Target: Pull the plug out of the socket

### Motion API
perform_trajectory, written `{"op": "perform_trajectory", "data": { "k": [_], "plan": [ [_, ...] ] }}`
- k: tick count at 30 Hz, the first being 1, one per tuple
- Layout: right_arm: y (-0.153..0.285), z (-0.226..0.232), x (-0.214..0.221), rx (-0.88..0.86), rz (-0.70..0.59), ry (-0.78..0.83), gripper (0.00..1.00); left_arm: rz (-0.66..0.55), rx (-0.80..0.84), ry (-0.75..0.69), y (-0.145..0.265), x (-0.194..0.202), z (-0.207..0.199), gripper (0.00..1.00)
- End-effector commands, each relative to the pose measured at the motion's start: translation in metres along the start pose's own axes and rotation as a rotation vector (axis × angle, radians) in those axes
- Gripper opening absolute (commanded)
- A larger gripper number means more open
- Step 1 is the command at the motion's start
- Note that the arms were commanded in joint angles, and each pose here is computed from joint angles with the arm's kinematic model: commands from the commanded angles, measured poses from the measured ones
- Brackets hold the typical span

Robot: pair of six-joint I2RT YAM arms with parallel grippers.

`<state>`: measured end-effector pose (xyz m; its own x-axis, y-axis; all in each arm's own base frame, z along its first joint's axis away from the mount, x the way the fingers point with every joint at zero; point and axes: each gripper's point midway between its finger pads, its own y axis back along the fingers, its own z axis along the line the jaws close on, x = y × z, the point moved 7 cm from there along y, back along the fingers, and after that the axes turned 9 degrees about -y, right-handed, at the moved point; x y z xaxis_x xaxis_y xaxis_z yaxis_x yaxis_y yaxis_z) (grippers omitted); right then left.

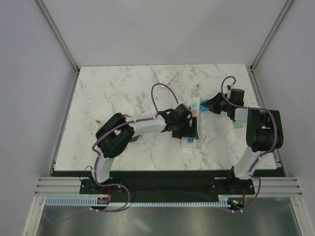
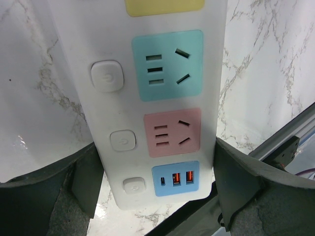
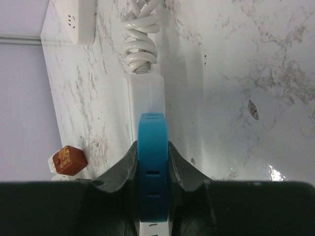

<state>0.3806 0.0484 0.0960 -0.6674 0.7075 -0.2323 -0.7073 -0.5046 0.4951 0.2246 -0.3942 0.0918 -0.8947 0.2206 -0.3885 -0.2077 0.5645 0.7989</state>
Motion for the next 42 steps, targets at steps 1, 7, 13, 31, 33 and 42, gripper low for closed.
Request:
{"op": "perform_trajectory", "data": {
  "k": [1, 7, 13, 31, 33, 42],
  "plan": [
    [0.003, 0.009, -0.014, 0.002, -0.106, 0.036, 0.00, 0.228, -0.196, 0.067, -0.022, 0.058, 0.046, 0.02],
    [0.012, 0.007, -0.021, 0.063, -0.226, 0.008, 0.00, 0.232, -0.206, 0.073, -0.022, 0.060, 0.047, 0.02],
    [0.016, 0.004, -0.025, 0.101, -0.301, -0.033, 0.00, 0.239, -0.209, 0.080, -0.022, 0.061, 0.047, 0.02],
    [0.027, 0.025, -0.014, -0.136, -0.248, 0.258, 0.00, 0.266, -0.155, 0.125, -0.023, 0.067, 0.046, 0.02],
    [0.027, 0.024, -0.013, -0.135, -0.247, 0.270, 0.00, 0.266, -0.148, 0.129, -0.024, 0.067, 0.046, 0.02],
    [0.022, 0.016, -0.018, -0.218, -0.159, 0.116, 0.00, 0.257, -0.155, 0.133, -0.021, 0.071, 0.049, 0.02]
  ]
}}
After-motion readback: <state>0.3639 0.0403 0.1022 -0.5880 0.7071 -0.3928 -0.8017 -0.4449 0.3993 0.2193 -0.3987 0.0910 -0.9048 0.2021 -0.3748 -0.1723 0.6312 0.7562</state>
